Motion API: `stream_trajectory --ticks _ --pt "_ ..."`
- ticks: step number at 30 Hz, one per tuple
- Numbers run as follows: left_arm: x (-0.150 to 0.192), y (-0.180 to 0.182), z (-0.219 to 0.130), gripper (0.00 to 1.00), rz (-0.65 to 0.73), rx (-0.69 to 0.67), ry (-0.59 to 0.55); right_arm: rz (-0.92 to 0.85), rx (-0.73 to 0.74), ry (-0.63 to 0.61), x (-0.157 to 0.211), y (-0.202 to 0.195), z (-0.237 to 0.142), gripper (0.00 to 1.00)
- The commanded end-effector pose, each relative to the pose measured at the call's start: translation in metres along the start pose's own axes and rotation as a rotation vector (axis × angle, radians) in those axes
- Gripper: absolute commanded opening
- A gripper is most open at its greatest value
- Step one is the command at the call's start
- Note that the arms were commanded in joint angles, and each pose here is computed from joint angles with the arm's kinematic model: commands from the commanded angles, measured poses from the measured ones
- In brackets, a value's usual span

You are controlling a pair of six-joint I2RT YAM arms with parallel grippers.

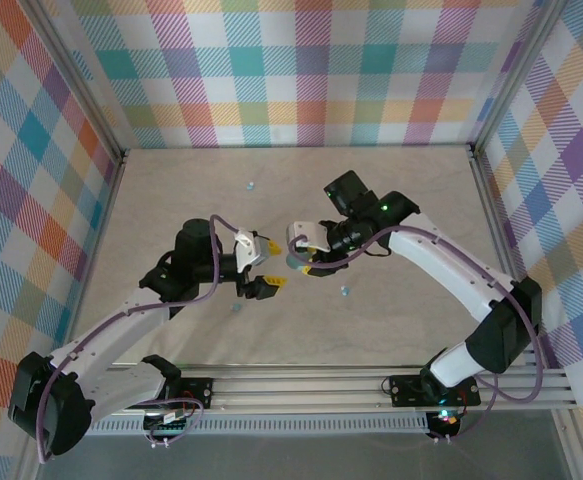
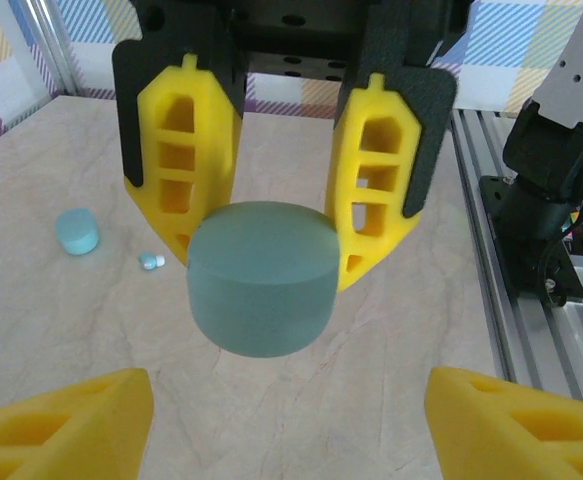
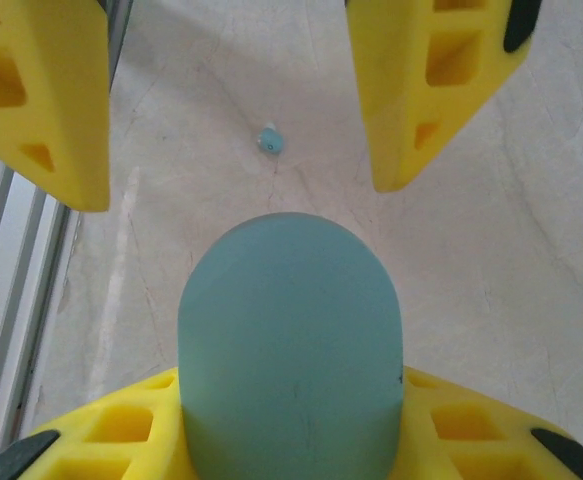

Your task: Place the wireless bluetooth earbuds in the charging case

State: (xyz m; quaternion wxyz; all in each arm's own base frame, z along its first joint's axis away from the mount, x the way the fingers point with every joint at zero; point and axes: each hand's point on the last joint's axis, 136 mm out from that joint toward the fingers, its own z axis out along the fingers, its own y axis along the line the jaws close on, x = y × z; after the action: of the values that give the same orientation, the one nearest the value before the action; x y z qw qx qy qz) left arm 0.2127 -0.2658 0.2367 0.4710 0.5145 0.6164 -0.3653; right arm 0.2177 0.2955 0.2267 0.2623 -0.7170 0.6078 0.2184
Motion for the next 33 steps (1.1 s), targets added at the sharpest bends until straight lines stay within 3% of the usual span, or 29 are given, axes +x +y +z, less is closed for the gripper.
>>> stream_trajectory --ticks 1,15,33 --pt "-0.022 -0.002 -0.001 0.73 0.032 -0.007 -0.045 0.004 -0.024 -0.017 -0.005 0.016 -0.008 0.36" --pt "-0.035 -0.011 0.012 0.72 -0.023 0.064 -0.094 -0.012 -0.014 -0.02 -0.009 0.023 -0.013 0.36" --pt "-0.034 -0.011 0.02 0.56 -0.037 0.097 -0.092 -0.014 -0.019 -0.026 -0.011 0.026 -0.013 0.36"
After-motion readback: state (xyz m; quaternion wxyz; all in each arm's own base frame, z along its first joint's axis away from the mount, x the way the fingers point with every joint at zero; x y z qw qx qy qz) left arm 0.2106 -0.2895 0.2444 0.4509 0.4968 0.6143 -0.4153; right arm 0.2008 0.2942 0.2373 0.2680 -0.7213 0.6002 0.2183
